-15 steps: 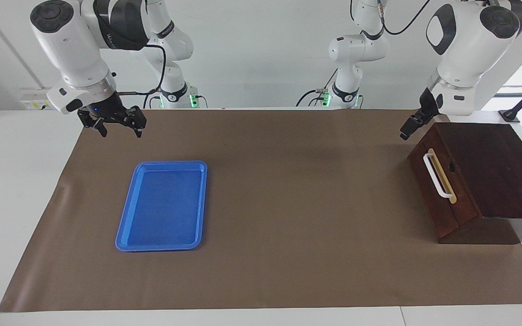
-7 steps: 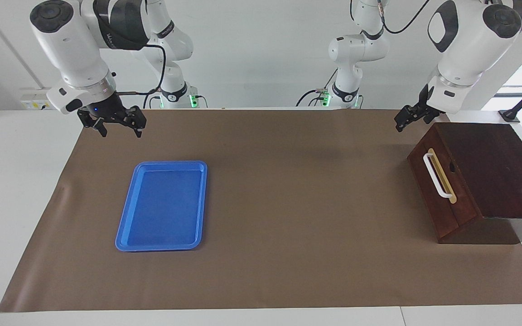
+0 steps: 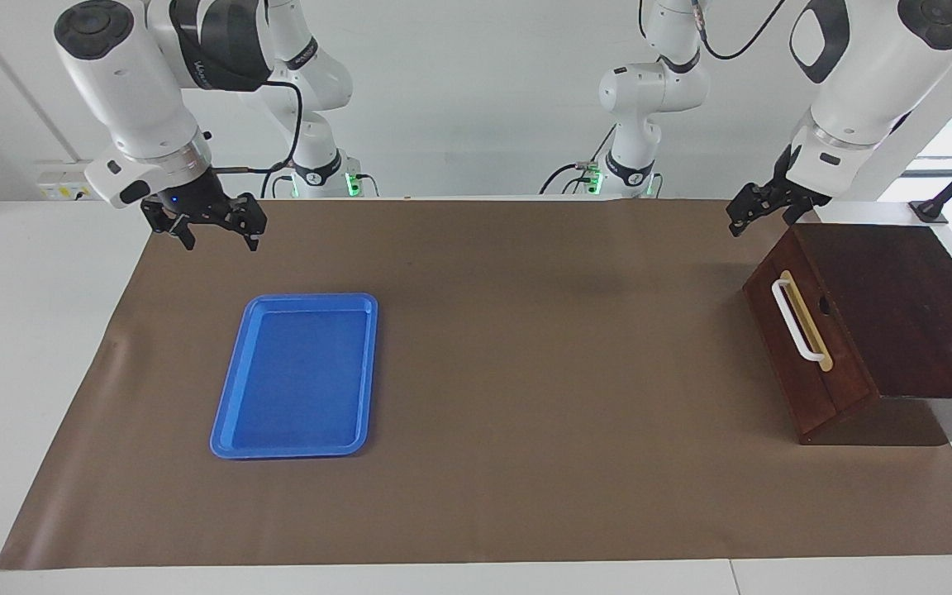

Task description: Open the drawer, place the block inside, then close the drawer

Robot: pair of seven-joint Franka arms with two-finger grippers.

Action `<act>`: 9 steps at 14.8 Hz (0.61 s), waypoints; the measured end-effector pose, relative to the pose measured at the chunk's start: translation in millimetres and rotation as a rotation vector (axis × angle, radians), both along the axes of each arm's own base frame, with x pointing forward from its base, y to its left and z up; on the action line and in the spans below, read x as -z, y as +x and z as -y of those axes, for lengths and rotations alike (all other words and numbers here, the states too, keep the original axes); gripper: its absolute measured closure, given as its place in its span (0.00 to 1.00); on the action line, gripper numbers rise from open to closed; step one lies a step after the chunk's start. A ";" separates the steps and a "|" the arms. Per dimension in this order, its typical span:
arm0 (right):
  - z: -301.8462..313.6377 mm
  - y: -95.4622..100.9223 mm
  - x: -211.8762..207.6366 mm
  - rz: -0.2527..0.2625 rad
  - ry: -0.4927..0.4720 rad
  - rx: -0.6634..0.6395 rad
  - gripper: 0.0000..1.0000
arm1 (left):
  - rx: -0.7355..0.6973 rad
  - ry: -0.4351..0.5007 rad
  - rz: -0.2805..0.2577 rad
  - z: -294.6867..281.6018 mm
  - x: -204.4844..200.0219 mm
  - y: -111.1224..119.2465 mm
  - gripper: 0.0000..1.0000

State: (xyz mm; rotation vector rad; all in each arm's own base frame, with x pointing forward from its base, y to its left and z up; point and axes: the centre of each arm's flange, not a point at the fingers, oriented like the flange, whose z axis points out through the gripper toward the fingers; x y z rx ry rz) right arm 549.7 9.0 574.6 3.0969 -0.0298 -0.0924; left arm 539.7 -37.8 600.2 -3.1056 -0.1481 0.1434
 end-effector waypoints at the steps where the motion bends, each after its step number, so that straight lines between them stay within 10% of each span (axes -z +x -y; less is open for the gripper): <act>1: 0.0 0.0 0.0 0.000 0.000 0.000 0.00 | 0.009 -0.002 0.011 0.1 -1.1 1.4 0.00; 9: 0.0 0.0 0.0 0.000 0.000 0.000 0.00 | 0.020 -0.006 0.032 0.6 -1.6 4.7 0.00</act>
